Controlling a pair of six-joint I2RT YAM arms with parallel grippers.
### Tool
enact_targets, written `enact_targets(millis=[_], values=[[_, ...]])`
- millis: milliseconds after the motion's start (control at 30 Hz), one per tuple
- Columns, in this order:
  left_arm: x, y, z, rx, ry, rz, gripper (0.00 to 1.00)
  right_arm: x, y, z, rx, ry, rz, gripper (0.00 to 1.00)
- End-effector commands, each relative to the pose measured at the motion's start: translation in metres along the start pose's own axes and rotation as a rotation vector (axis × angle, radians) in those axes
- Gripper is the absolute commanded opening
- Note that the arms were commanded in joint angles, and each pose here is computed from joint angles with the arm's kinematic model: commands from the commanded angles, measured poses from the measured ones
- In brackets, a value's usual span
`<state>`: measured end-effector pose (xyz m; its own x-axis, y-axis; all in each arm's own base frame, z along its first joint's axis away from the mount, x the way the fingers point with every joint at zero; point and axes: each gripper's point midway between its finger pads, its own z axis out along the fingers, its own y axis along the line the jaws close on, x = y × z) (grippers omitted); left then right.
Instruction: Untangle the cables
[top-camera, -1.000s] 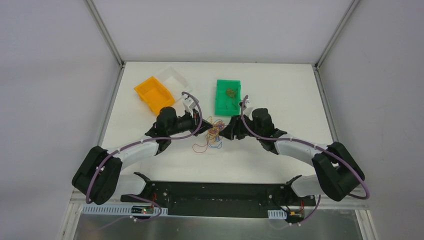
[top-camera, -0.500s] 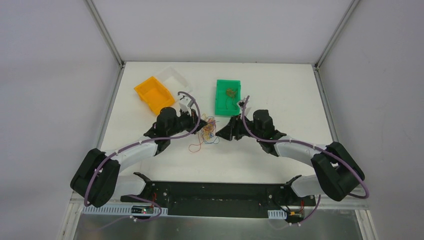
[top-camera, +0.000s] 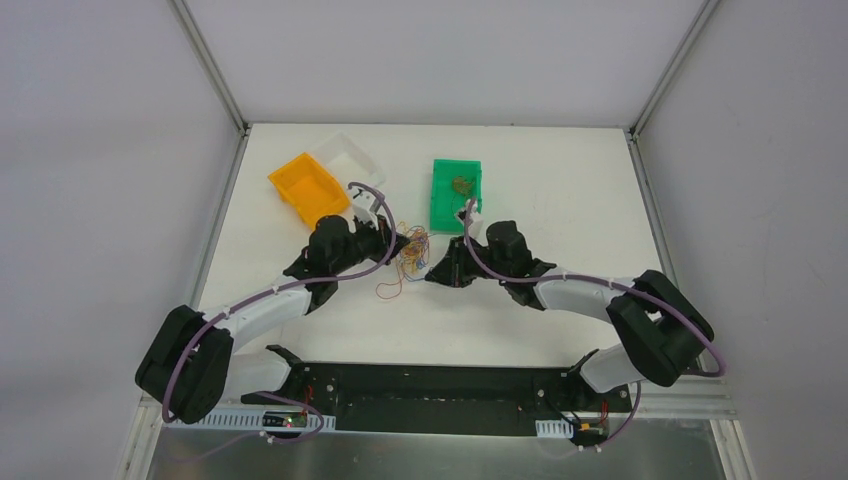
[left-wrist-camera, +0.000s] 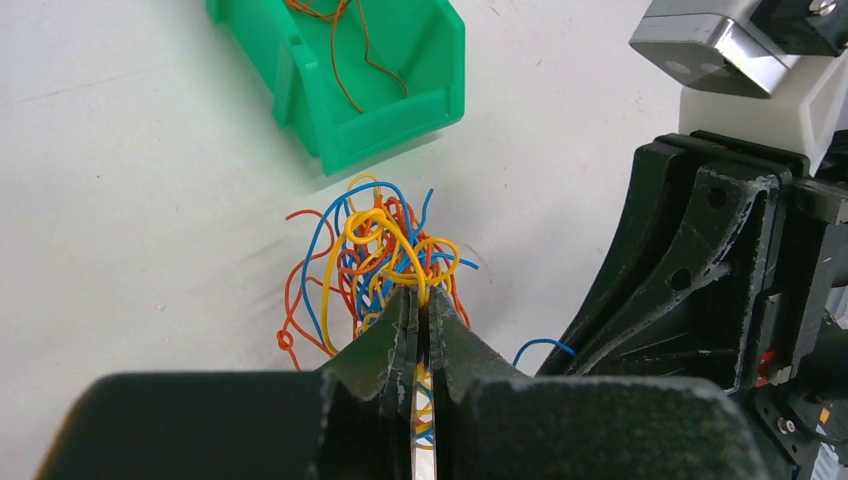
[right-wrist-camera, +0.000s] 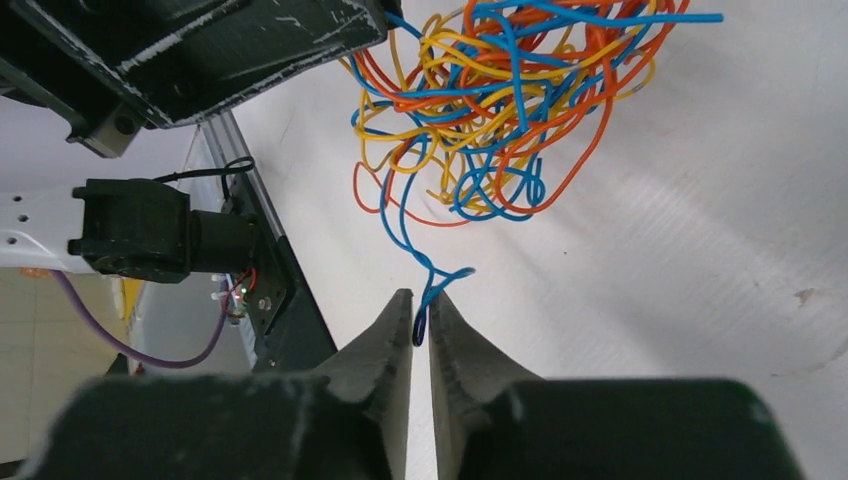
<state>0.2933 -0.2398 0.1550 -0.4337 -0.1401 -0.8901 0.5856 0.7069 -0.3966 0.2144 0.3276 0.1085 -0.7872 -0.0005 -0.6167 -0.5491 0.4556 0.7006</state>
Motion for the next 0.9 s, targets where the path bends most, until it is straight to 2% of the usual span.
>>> enact_targets(millis=[0, 67, 167, 300, 567, 700, 867], values=[[-0.011, 0.000, -0.004, -0.018, -0.046, 0.037, 0.00, -0.023, 0.003, 0.006, 0.037, -0.059, -0.022, 0.04], [-0.009, 0.009, -0.006, -0.072, -0.040, 0.028, 0.00, -0.032, -0.011, 0.000, 0.133, -0.117, -0.018, 0.00], [-0.008, 0.042, -0.015, -0.273, -0.035, -0.003, 0.00, -0.053, -0.050, -0.020, 0.390, -0.257, 0.009, 0.00], [-0.009, 0.095, -0.043, -0.614, -0.066, -0.040, 0.00, -0.074, -0.100, -0.071, 0.713, -0.476, 0.075, 0.00], [-0.015, 0.138, -0.090, -0.959, -0.164, -0.082, 0.00, -0.084, -0.149, -0.197, 1.185, -0.925, 0.197, 0.00], [-0.016, 0.152, -0.113, -1.105, -0.197, -0.095, 0.00, -0.076, -0.159, -0.256, 1.338, -1.111, 0.279, 0.00], [-0.020, 0.162, -0.138, -1.243, -0.269, -0.119, 0.00, -0.061, -0.160, -0.315, 1.423, -1.302, 0.380, 0.00]])
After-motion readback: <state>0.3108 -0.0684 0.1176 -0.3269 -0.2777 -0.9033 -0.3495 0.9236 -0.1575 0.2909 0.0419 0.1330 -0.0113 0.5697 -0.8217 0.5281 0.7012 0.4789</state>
